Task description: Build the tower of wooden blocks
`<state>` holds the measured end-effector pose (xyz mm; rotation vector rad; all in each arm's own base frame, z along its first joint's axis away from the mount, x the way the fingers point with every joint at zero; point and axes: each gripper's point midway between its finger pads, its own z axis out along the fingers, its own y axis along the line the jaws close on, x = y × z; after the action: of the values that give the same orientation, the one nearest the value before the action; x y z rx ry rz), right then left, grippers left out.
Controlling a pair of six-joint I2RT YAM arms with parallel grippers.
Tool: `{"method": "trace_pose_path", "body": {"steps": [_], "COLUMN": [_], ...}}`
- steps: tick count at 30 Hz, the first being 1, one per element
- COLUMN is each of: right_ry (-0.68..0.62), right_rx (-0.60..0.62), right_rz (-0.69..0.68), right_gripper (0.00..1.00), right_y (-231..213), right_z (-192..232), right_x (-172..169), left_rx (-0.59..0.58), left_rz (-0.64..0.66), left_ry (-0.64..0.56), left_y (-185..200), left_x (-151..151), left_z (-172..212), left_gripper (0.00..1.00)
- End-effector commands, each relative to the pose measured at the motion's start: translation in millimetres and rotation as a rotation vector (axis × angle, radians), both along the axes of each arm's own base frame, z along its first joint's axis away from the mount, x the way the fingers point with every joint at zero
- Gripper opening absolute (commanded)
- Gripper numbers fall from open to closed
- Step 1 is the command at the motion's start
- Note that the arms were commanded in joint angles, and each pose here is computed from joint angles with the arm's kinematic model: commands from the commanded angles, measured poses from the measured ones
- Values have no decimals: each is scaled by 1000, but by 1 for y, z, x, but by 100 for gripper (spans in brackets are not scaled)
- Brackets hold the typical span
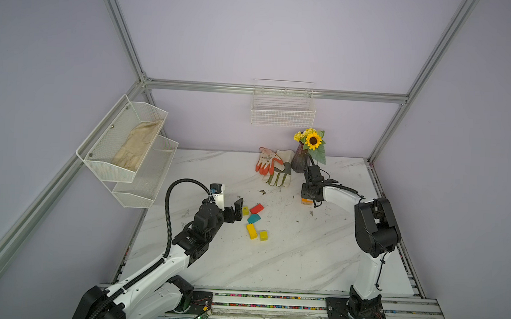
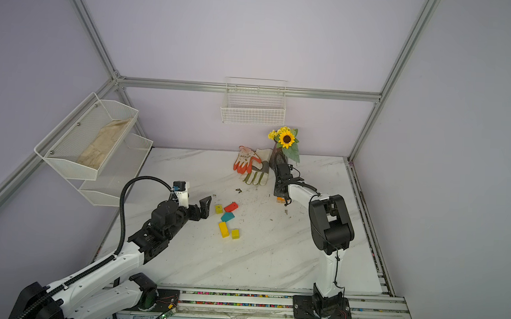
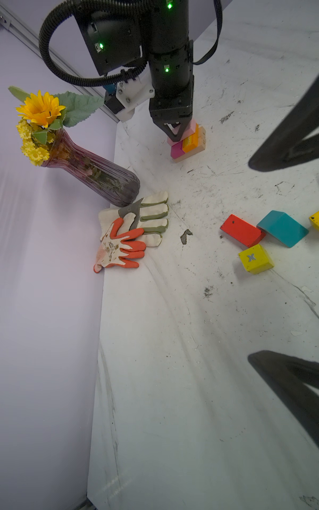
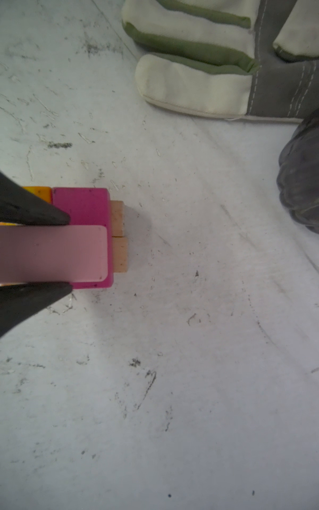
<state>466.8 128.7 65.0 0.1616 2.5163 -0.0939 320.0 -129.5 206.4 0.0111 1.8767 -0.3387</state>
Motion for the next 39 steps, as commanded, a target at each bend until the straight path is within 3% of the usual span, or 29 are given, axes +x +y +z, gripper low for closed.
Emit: {"method": "trace_pose_path", "body": {"steps": [1,6,13,20,24,30,32,35,39], "right_ry": [15,14,-34,-157,-242,-375,-385,-410,-503], "right_rx": [-19,-28,-13,44,192,536,572,572,503], "right_rz": [-7,-15,-15,18,50,180,211,236,206], "right_gripper": [35,36,46,54,60,64,64,61,64], "right_y": [-1,-3,0,28,55,108,119,122,105], "right_z": [-2,-1,19,102,145,157,149,136,141], "right_x": [-3,-3,-2,-3,-20,-63,-69,-70,-65], "left_rx": [-65,-65,-62,-65,-100,-209,-174,-67,-3], "left_rz": [4,1,7,65,105,300,266,65,-96], "left_ry": [-116,-116,-116,-138,-148,-86,-79,-104,-51], "left_y": [-4,-5,-3,8,14,41,36,4,-31], "left_x": [9,10,10,10,10,11,13,15,28], "left_z": [58,58,57,59,60,42,37,36,24], "left_gripper": [100,100,100,100,100,100,100,100,100]}}
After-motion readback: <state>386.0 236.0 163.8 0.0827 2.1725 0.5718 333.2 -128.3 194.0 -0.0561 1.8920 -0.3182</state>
